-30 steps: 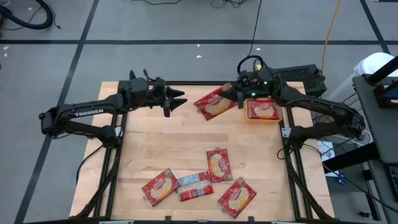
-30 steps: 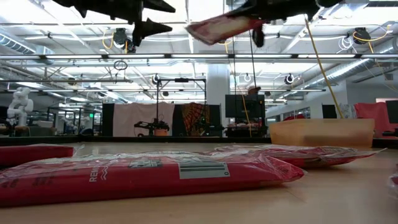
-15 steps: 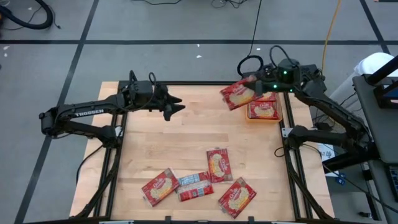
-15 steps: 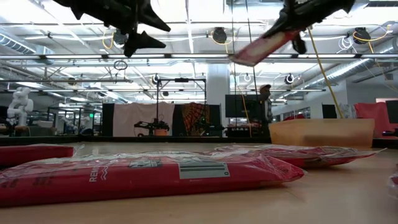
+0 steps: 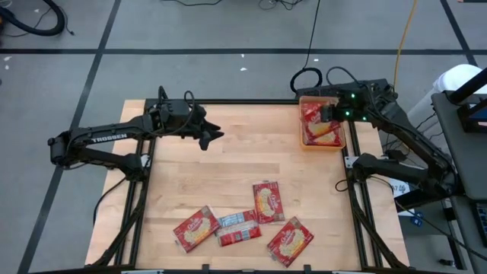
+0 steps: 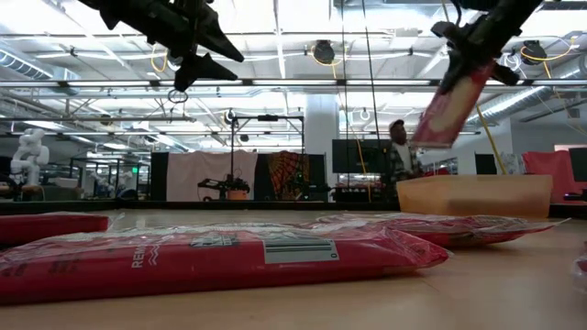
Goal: Sort popcorn bags into baskets
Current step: Put the red popcorn bag into the orange bin
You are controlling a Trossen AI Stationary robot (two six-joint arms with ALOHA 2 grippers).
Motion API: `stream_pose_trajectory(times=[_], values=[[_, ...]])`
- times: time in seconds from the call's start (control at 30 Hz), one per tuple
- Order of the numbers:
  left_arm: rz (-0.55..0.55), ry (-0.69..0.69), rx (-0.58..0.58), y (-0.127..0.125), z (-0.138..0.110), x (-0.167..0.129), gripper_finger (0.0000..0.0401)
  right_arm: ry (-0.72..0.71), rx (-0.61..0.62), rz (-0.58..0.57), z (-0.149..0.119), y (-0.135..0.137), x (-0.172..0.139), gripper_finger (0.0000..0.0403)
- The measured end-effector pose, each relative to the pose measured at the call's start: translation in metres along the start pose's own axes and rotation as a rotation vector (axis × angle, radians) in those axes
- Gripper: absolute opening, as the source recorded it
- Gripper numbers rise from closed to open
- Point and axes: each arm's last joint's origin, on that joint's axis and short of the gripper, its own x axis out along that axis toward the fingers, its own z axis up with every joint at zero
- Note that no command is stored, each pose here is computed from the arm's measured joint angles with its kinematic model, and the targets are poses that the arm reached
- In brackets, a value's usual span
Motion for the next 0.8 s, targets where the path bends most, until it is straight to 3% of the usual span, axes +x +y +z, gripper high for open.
stream_pose_trajectory(times=[0.2,0.5,0.8], values=[[-0.005,0.008,-0.036,-0.001,-0.001,0.0,0.0175,-0.011,0.07,-0.103,-0.01,-0.011,0.017,0.0014],[-0.039,0.031,-0.077,-0.01,-0.006,0.002,0.0163,-0.014,0.177,-0.103,-0.033,-0.029,0.056,0.0019],[-0.115,0.084,-0.075,-0.032,-0.017,0.003,0.016,-0.082,0.193,-0.162,-0.032,-0.035,0.057,0.0018]])
